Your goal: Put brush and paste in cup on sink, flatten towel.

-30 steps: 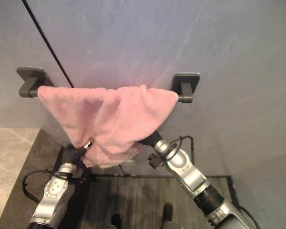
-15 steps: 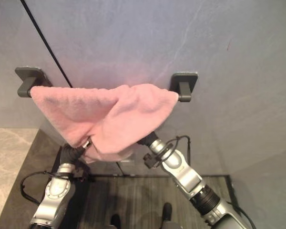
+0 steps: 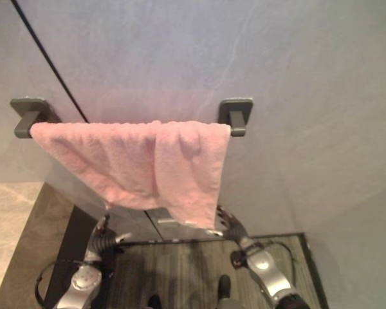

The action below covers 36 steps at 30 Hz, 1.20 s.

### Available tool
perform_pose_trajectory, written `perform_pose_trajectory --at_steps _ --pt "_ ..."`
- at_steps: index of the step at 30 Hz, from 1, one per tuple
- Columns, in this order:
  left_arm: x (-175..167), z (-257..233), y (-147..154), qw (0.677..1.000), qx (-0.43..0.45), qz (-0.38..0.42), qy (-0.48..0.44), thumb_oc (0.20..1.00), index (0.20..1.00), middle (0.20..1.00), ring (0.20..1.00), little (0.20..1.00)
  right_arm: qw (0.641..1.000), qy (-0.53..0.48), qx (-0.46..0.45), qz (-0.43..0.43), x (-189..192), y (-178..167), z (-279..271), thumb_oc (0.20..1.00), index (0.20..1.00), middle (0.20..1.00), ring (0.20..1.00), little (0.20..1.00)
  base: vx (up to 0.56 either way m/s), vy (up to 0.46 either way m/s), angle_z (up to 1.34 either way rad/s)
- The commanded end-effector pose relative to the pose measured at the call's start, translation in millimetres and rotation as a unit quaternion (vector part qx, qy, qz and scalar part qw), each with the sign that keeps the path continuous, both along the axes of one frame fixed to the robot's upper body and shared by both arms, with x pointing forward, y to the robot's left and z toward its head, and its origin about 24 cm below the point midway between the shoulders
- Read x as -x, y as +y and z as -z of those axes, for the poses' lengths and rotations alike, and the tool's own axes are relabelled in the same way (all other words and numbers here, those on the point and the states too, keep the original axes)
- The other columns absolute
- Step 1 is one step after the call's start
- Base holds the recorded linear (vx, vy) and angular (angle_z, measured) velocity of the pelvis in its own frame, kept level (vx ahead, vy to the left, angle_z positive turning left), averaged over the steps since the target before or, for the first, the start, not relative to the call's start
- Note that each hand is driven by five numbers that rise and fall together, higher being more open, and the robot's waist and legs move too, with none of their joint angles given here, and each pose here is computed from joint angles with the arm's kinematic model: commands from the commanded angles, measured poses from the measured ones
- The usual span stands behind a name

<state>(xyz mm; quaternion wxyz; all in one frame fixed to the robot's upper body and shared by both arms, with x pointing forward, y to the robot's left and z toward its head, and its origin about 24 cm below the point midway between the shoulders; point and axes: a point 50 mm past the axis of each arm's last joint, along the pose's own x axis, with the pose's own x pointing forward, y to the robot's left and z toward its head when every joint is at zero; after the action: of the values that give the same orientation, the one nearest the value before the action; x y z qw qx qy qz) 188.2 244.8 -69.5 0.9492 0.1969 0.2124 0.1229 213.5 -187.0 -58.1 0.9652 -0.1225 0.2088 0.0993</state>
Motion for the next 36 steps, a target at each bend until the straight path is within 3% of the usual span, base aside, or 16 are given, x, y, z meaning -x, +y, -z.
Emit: perform_pose_trajectory --at_steps 1,5,6,7,10,13,16,24,31,36 --pt "-20 -40 17 0.993 -0.055 0.004 -0.101 1.000 1.000 1.000 1.000 1.000 0.983 -0.178 -0.006 -0.033 -29 15 -65 1.000 1.000 1.000 1.000 1.000 0.01 0.014 -0.04" --pt "-22 -64 30 0.984 -0.098 0.004 -0.148 1.000 1.000 1.000 1.000 1.000 0.960 -0.278 0.022 -0.025 -24 -4 -110 1.000 1.000 1.000 1.000 1.000 0.01 0.009 -0.06" --pt "-26 -92 39 0.969 -0.147 0.016 -0.198 1.000 1.000 1.000 1.000 1.000 0.930 -0.362 0.047 -0.027 -20 -12 -147 1.000 1.000 1.000 1.000 1.000 0.02 0.037 -0.08" --pt "-26 -147 53 0.925 -0.244 0.034 -0.291 1.000 1.000 1.000 1.000 1.000 0.859 -0.498 0.107 -0.053 -10 -12 -207 1.000 1.000 1.000 1.000 1.000 0.00 0.040 -0.07" --pt "-18 -195 55 0.873 -0.305 0.022 -0.380 1.000 1.000 1.000 1.000 1.000 0.795 -0.587 0.135 -0.073 0 0 -244 1.000 1.000 1.000 1.000 1.000 -0.02 0.035 -0.07" --pt "-5 -244 44 0.784 -0.405 0.021 -0.471 1.000 1.000 1.000 1.000 1.000 0.726 -0.665 0.137 -0.108 13 23 -273 1.000 1.000 1.000 1.000 1.000 -0.03 0.022 -0.01" --pt "-9 -264 28 0.748 -0.435 0.094 -0.493 1.000 1.000 1.000 1.000 1.000 0.722 -0.663 0.116 -0.158 5 39 -276 1.000 1.000 1.000 1.000 1.000 -0.04 0.010 0.04" --pt "-24 -279 -12 0.669 -0.507 0.322 -0.438 1.000 1.000 1.000 1.000 1.000 0.703 -0.601 0.240 -0.293 -27 67 -264 1.000 1.000 1.000 1.000 1.000 0.00 0.001 0.00" --pt "-29 -260 6 0.694 -0.534 0.360 -0.324 1.000 1.000 1.000 1.000 1.000 0.731 -0.531 0.307 -0.299 -36 44 -246 1.000 1.000 1.000 1.000 1.000 0.00 0.000 0.00" --pt "-20 -253 24 0.708 -0.551 0.356 -0.262 1.000 1.000 1.000 1.000 1.000 0.712 -0.471 0.417 -0.314 -38 15 -241 1.000 1.000 1.000 1.000 1.000 0.00 0.000 0.00"
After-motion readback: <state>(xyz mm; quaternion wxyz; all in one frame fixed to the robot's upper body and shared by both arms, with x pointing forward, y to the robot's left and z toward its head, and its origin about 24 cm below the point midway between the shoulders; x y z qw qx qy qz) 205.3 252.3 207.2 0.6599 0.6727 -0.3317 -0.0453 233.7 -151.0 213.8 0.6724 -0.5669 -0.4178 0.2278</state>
